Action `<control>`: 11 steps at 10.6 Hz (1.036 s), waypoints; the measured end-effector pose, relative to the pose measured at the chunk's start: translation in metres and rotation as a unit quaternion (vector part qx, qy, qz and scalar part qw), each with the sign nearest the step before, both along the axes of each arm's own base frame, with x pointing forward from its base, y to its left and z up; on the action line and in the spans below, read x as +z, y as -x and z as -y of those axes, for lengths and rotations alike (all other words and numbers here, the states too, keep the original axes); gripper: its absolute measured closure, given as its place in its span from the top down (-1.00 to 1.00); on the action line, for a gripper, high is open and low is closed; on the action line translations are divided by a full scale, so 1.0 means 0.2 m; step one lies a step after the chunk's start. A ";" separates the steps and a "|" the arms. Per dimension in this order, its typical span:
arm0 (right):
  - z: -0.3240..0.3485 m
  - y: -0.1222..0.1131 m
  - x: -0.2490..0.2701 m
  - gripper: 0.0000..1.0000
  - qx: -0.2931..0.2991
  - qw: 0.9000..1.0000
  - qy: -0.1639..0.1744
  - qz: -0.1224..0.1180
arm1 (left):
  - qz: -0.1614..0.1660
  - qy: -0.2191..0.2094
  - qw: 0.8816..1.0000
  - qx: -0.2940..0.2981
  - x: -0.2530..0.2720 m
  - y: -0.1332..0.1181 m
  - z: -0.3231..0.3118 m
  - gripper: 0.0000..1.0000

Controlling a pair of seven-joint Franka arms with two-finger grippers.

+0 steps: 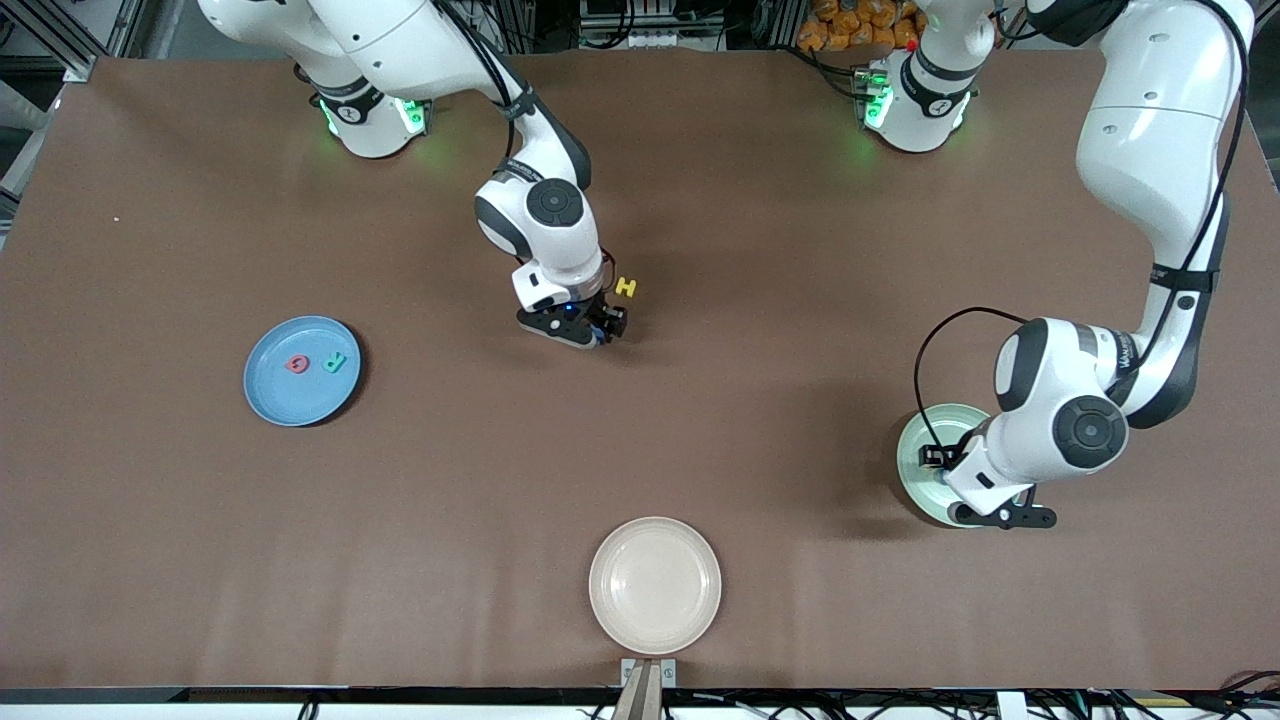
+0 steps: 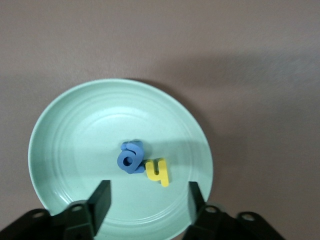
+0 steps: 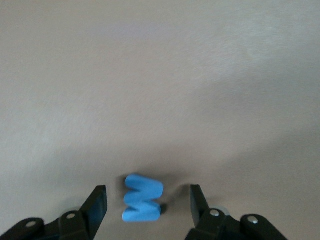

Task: Sort uppercase to blue plate, lowercase to green plate
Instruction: 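Place the yellow 4 on the green plate while the right gripper grasps the M, then lift the blue M with the right gripper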

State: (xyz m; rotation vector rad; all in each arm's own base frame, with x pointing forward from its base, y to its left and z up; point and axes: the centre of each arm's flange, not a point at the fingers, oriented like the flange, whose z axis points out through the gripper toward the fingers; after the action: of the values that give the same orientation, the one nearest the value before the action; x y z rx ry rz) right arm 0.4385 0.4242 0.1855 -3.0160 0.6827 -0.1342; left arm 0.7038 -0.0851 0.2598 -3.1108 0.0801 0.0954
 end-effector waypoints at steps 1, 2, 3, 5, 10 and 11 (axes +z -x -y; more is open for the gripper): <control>0.01 -0.02 0.00 0.44 -0.022 1.000 -0.001 0.000 | 0.012 0.001 1.000 0.001 0.08 -0.01 0.00 0.76; 0.03 -0.04 -0.01 0.41 -0.041 0.999 -0.001 0.000 | 0.018 -0.002 1.000 0.002 0.19 -0.02 0.00 0.99; 0.06 -0.07 -0.01 0.36 -0.065 0.998 -0.003 -0.002 | 0.018 -0.011 1.000 0.003 0.32 0.00 -0.01 1.00; 0.08 -0.11 0.00 0.39 -0.106 0.994 -0.020 -0.014 | 0.014 -0.034 0.999 0.009 0.57 0.05 -0.04 1.00; 0.05 -0.09 -0.02 0.37 -0.141 0.989 -0.033 -0.030 | 0.006 -0.049 0.999 0.013 0.75 0.12 -0.05 1.00; 0.05 -0.09 -0.02 0.37 -0.149 0.988 -0.033 -0.032 | 0.005 -0.050 0.999 0.015 0.75 0.11 -0.07 1.00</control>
State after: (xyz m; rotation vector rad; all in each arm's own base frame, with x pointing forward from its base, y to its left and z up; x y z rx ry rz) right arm 0.4560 0.4149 0.1806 -2.8474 1.1173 -0.0227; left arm 0.6809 -0.0719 0.4099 -3.0121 0.0278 0.0811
